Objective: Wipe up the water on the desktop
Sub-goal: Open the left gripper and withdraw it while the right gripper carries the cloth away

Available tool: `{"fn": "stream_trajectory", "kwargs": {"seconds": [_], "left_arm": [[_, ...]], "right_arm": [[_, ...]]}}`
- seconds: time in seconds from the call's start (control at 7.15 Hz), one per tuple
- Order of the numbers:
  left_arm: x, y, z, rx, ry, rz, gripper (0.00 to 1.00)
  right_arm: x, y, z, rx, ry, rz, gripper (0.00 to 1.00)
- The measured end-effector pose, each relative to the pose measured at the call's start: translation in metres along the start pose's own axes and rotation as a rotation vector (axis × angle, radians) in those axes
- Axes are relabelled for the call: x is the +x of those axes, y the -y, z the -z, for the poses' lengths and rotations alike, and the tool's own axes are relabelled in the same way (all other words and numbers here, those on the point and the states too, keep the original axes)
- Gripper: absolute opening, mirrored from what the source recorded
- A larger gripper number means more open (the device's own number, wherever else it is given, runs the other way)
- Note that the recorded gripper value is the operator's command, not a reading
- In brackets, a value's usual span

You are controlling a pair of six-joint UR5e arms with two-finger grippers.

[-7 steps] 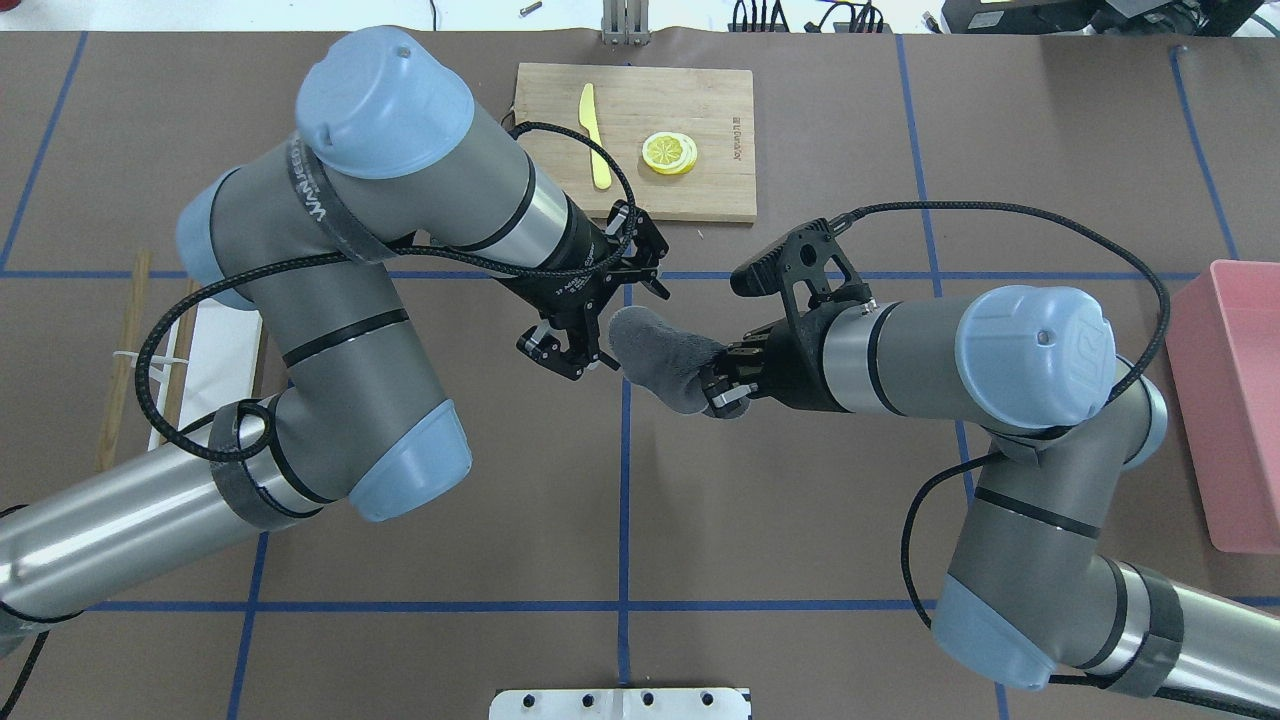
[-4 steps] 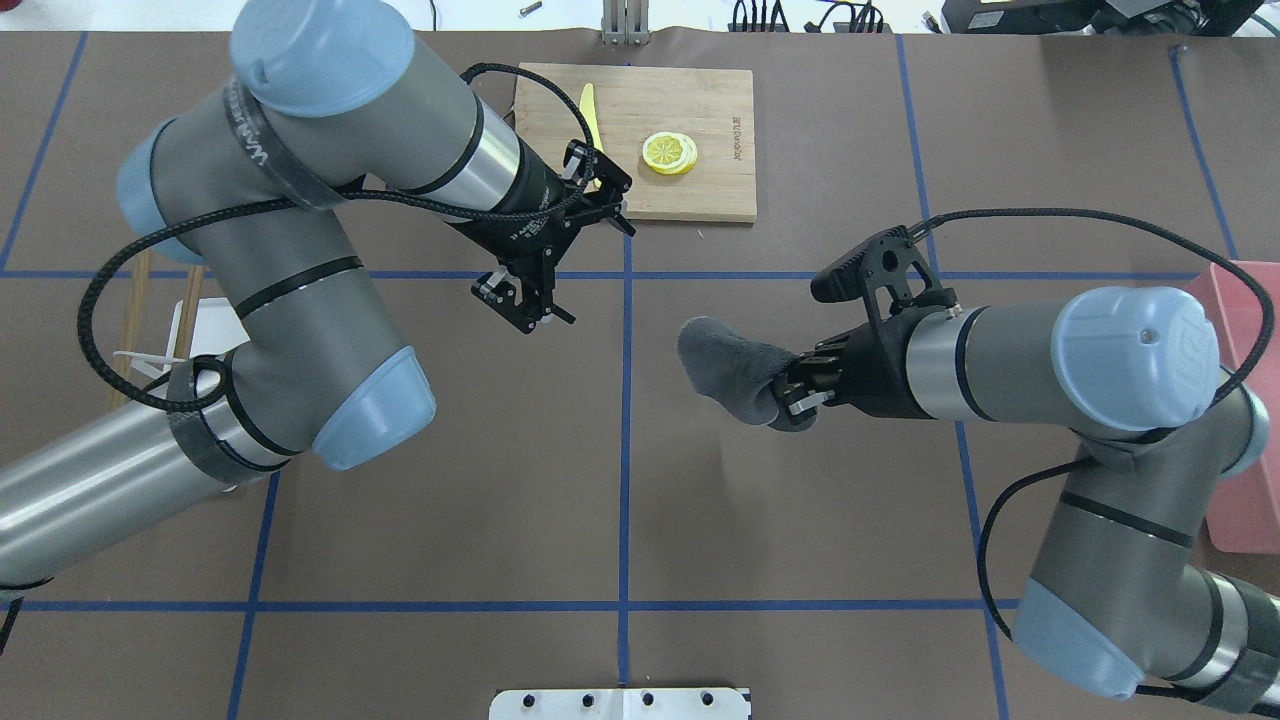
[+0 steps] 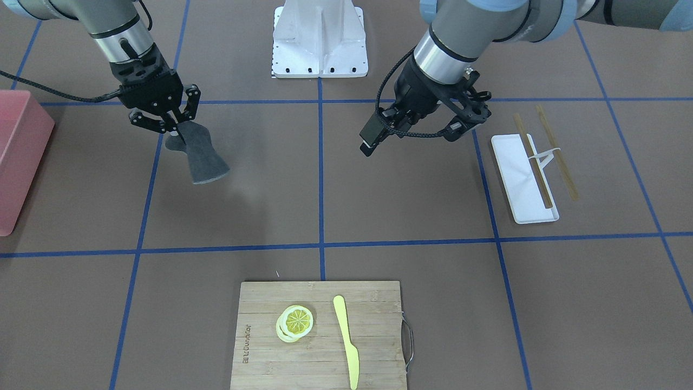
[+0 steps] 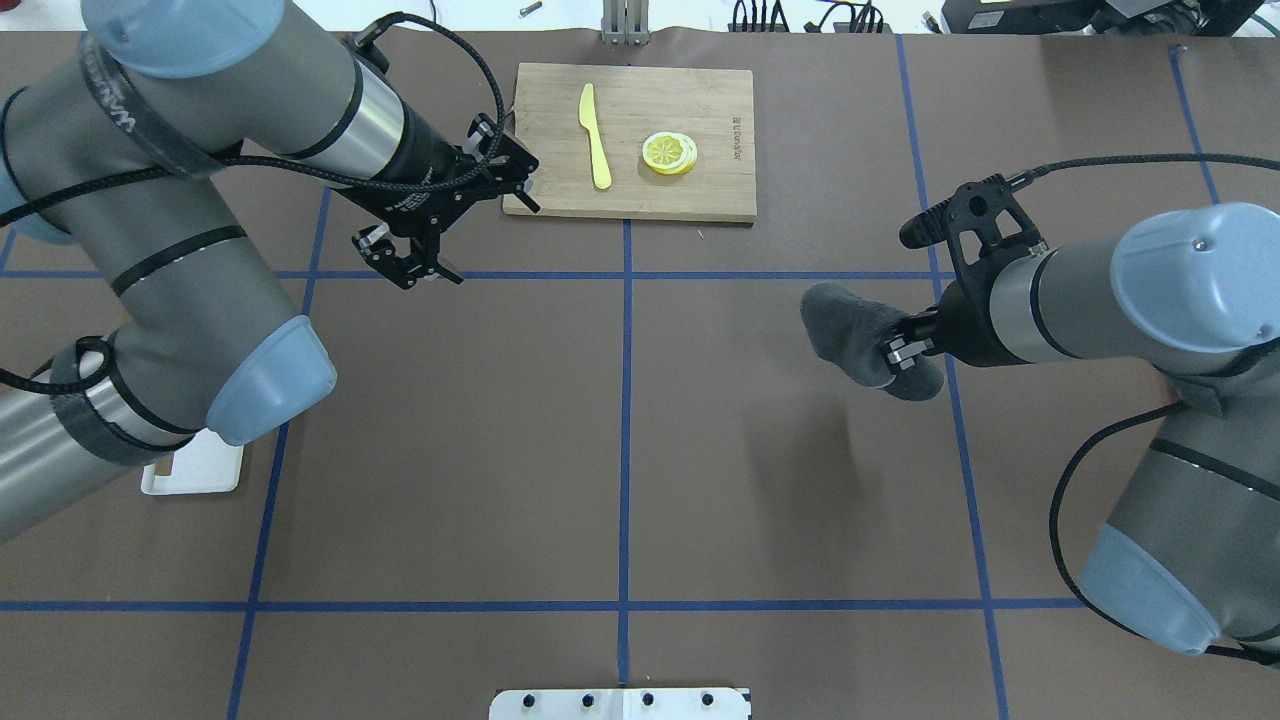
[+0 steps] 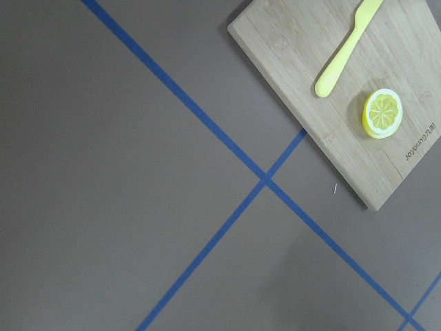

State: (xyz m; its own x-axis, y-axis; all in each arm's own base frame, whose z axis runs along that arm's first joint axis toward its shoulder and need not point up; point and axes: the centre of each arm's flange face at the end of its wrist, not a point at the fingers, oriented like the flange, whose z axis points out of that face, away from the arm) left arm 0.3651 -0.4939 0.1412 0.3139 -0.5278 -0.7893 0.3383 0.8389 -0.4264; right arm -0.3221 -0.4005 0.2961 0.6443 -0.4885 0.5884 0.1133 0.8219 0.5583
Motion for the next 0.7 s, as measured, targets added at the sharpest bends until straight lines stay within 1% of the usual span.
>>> {"fn": "stream_trajectory", "kwargs": {"seconds": [0.14, 0.42, 0.56, 0.7], "left_arm": [[-0.008, 0.009, 0.013, 0.046, 0.047, -0.101, 0.98], [-0.038, 0.031, 0.026, 0.164, 0.136, -0.309, 0.98], [-0.056, 0.046, 0.037, 0.199, 0.163, -0.384, 0.98], [-0.071, 0.063, 0.051, 0.227, 0.181, -0.431, 0.98]], "right_arm": [[0.019, 0.000, -0.002, -0.046, -0.068, 0.040, 0.00], [0.064, -0.005, -0.004, -0.127, -0.184, 0.152, 0.00], [0.090, -0.008, -0.002, -0.176, -0.235, 0.213, 0.00], [0.114, -0.010, -0.003, -0.223, -0.279, 0.264, 0.00]]}}
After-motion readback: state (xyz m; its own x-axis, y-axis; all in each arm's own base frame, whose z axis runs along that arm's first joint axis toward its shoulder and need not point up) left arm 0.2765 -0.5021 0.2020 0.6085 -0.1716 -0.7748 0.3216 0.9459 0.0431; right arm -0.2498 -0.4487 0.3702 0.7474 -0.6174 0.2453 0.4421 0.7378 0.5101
